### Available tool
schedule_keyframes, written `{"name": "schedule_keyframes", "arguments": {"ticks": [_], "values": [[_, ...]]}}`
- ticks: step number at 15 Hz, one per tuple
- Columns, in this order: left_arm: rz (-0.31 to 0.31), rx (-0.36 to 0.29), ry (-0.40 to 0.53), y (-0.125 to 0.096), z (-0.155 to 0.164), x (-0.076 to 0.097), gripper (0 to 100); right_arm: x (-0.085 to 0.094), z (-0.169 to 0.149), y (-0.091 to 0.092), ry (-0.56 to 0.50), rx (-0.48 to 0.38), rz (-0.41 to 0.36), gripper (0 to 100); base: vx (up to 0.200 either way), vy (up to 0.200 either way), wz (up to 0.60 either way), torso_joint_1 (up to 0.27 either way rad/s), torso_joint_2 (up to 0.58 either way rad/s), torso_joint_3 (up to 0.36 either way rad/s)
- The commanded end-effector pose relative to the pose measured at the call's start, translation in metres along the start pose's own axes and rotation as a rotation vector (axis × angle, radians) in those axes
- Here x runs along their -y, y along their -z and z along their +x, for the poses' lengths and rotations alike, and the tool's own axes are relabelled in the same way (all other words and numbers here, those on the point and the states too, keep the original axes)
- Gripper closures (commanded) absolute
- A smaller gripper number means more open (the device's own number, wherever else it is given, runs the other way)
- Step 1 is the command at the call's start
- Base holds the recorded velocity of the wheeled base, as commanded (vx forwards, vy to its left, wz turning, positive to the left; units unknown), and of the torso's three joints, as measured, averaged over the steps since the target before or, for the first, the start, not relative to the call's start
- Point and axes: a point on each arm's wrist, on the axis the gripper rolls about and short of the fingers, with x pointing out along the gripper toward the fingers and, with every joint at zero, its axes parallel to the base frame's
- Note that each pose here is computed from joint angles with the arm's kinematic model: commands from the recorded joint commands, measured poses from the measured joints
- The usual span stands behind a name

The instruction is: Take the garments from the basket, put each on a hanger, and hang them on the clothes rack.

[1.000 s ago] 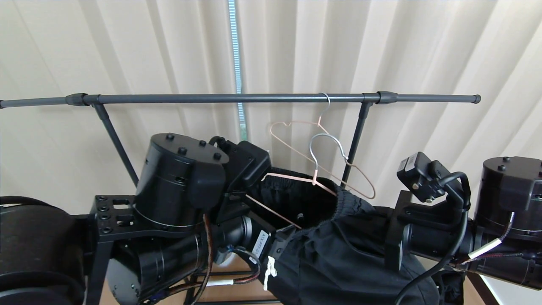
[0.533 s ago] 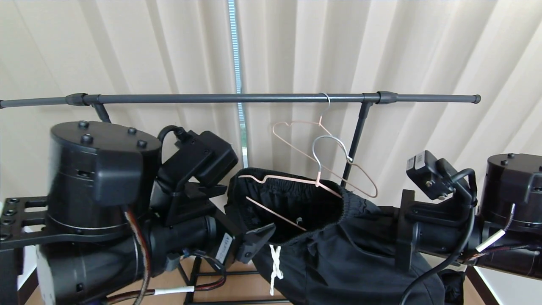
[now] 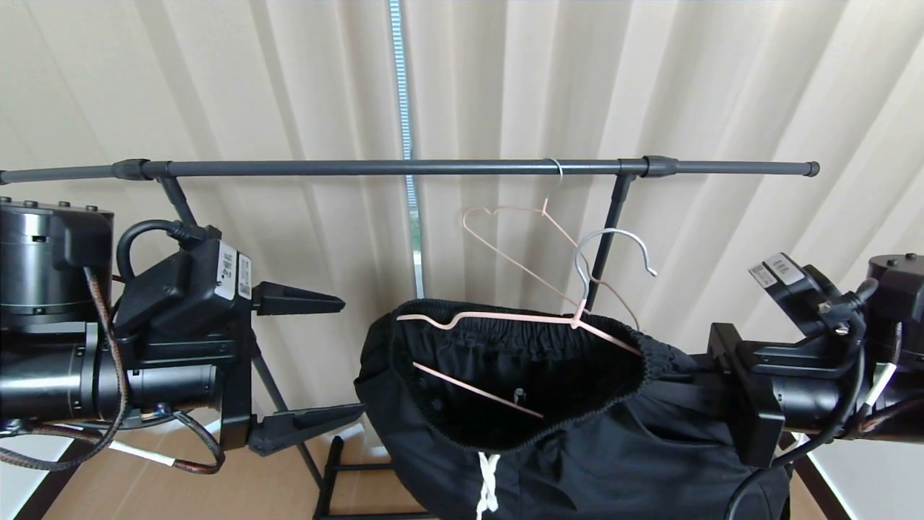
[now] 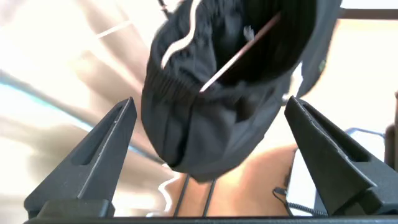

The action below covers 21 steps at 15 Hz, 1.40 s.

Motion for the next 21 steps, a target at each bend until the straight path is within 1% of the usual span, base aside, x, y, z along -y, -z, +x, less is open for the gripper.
{"name": "schedule_keyframes", "arguments": {"ticks": [1, 2, 4, 6, 8, 10, 12, 14, 15, 16, 19, 21], "values": [[-0.023, -0.017, 0.03, 0.018, 0.017, -0.011, 0, 0.001, -0.011, 0.0, -0.026, 0.017, 0.002, 100, 0.0, 0.0, 0.0, 0.0, 0.0, 0.0], [-0.004, -0.009, 0.038, 0.021, 0.025, -0.012, 0, -0.001, -0.014, -0.001, -0.059, 0.026, -0.014, 100, 0.0, 0.0, 0.0, 0.0, 0.0, 0.0], [0.039, -0.006, 0.058, 0.023, 0.032, -0.01, 0, -0.003, -0.017, 0.0, -0.082, 0.032, -0.023, 100, 0.0, 0.0, 0.0, 0.0, 0.0, 0.0], [0.049, 0.003, 0.077, 0.02, 0.036, -0.008, 0, -0.005, -0.018, 0.0, -0.084, 0.034, -0.029, 100, 0.0, 0.0, 0.0, 0.0, 0.0, 0.0], [0.045, -0.001, 0.068, 0.02, 0.039, -0.012, 0, -0.011, -0.022, -0.002, -0.121, 0.045, -0.042, 100, 0.0, 0.0, 0.0, 0.0, 0.0, 0.0], [0.026, -0.011, 0.041, 0.017, 0.042, -0.018, 0, -0.015, -0.025, -0.001, -0.133, 0.05, -0.052, 100, 0.0, 0.0, 0.0, 0.0, 0.0, 0.0], [0.004, -0.019, 0.015, 0.009, 0.047, -0.021, 0, -0.017, -0.025, 0.002, -0.135, 0.047, -0.079, 100, 0.0, 0.0, 0.0, 0.0, 0.0, 0.0], [-0.027, -0.001, 0.008, -0.003, 0.052, -0.023, 0, -0.018, -0.024, 0.005, -0.142, 0.041, -0.106, 100, 0.0, 0.0, 0.0, 0.0, 0.0, 0.0], [-0.043, 0.011, 0.014, -0.008, 0.055, -0.022, 0, -0.018, -0.024, 0.006, -0.143, 0.04, -0.111, 100, 0.0, 0.0, 0.0, 0.0, 0.0, 0.0], [-0.045, 0.014, 0.017, -0.009, 0.055, -0.021, 0, -0.018, -0.024, 0.006, -0.143, 0.04, -0.113, 100, 0.0, 0.0, 0.0, 0.0, 0.0, 0.0], [-0.031, 0.029, 0.052, -0.016, 0.062, -0.014, 0, -0.018, -0.024, 0.007, -0.143, 0.038, -0.109, 100, 0.0, 0.0, 0.0, 0.0, 0.0, 0.0], [-0.018, 0.042, 0.093, -0.021, 0.069, -0.005, 0, -0.017, -0.023, 0.007, -0.144, 0.037, -0.108, 100, 0.0, 0.0, 0.0, 0.0, 0.0, 0.0]]}}
